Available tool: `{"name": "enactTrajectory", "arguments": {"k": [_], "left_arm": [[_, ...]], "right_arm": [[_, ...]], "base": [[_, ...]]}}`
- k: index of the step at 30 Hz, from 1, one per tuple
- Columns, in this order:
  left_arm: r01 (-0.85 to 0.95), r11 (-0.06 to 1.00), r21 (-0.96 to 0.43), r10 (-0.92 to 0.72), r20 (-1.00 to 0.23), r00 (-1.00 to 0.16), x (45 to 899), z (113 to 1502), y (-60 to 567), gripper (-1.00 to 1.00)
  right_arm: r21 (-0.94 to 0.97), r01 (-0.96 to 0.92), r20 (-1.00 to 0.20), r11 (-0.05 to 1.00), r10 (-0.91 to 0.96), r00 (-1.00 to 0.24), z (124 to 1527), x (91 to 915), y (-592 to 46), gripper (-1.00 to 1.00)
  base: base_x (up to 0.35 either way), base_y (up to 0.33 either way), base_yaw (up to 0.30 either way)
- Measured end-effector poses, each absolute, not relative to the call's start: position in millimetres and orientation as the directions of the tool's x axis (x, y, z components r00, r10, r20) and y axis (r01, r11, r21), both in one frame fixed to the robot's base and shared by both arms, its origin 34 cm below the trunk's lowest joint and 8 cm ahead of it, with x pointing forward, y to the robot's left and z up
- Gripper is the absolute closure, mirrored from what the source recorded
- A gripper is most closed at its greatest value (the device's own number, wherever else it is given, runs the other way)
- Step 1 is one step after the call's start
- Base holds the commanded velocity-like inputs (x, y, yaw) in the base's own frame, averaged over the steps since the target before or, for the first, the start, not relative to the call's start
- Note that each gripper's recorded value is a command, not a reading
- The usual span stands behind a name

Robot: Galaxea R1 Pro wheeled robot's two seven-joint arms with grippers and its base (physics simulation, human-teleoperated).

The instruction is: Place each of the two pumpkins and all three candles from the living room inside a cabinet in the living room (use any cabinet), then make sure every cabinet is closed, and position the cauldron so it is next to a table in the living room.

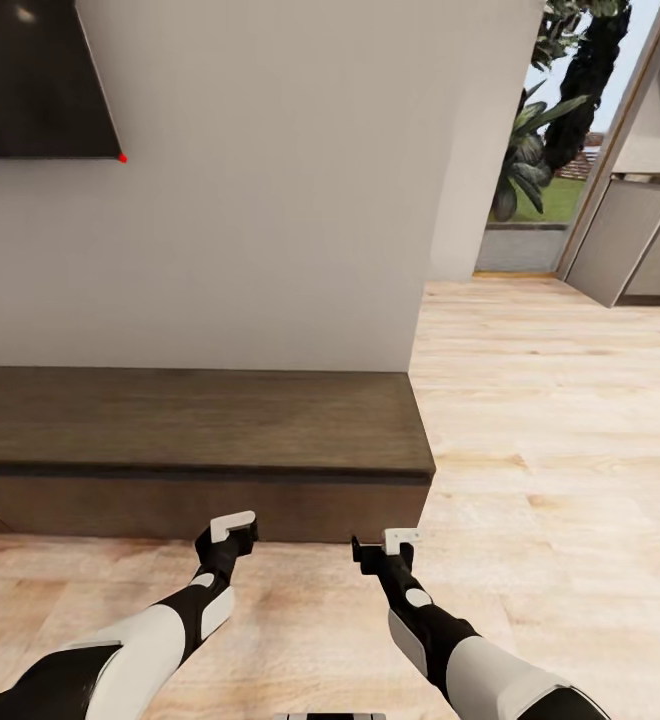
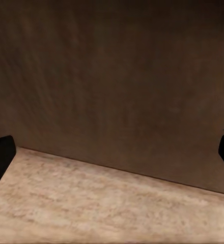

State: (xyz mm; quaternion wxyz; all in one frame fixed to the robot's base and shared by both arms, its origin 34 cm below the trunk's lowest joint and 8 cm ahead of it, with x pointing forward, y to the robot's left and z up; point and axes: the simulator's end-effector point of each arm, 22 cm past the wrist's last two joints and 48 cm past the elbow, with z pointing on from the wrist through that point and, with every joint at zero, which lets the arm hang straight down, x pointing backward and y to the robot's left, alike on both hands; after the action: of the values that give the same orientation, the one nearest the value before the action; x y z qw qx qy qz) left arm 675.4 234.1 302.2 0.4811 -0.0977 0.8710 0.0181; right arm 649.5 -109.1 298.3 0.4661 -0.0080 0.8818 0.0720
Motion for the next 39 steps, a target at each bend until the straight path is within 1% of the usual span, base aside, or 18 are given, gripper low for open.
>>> {"name": "enactTrajectory", "arguments": {"k": [6, 11, 21, 23, 24, 28, 35, 39], "left_arm": [[-0.184, 0.981, -0.066, -0.153, -0.846, -0.512, 674.9, 315.0, 232.7, -1.0], [-0.179, 0.982, -0.067, -0.153, -0.838, -0.524, 673.1, 320.9, 230.7, -1.0], [-0.174, 0.982, -0.074, -0.156, -0.833, -0.53, 669.8, 326.0, 226.7, -1.0], [-0.186, 0.979, -0.081, -0.169, -0.83, -0.531, 668.5, 324.8, 227.8, -1.0], [-0.216, 0.971, -0.098, -0.202, -0.822, -0.533, 664.2, 321.0, 230.8, -1.0], [-0.253, 0.961, -0.117, -0.24, -0.805, -0.543, 652.2, 310.7, 234.7, -1.0], [-0.263, 0.957, -0.118, -0.252, -0.786, -0.564, 639.3, 299.5, 234.8, -1.0], [-0.264, 0.957, -0.118, -0.253, -0.784, -0.566, 637.9, 298.4, 234.3, -1.0]], "right_arm": [[0.117, -0.089, -0.841, 0.989, 0.051, -0.539, 318.1, 656.3, -107.4, -1.0], [0.113, -0.092, -0.836, 0.989, 0.044, -0.546, 325.8, 656.7, -107.2, -1.0], [0.1, -0.098, -0.797, 0.99, 0.02, -0.604, 320.7, 648.9, -110.3, -1.0], [0.098, -0.099, -0.786, 0.99, 0.016, -0.619, 317.1, 646.2, -110.8, -1.0], [0.095, -0.102, -0.754, 0.99, 0.004, -0.657, 308.4, 639.0, -111.0, -1.0], [0.093, -0.111, -0.72, 0.989, -0.011, -0.694, 299.6, 630.8, -110.1, -1.0], [0.116, -0.137, -0.703, 0.984, -0.016, -0.711, 293.3, 621.5, -103.7, -1.0], [0.11, -0.135, -0.7, 0.985, -0.02, -0.713, 290.7, 621.0, -112.9, -1.0]], "base": [[0.0, 0.0, 0.032], [0.0, 0.0, 0.015], [0.0, 0.0, 0.001], [0.0, 0.0, 0.0], [0.0, 0.0, 0.0], [0.0, 0.0, 0.0], [0.0, 0.0, 0.0], [-0.001, -0.006, 0.03]]}}
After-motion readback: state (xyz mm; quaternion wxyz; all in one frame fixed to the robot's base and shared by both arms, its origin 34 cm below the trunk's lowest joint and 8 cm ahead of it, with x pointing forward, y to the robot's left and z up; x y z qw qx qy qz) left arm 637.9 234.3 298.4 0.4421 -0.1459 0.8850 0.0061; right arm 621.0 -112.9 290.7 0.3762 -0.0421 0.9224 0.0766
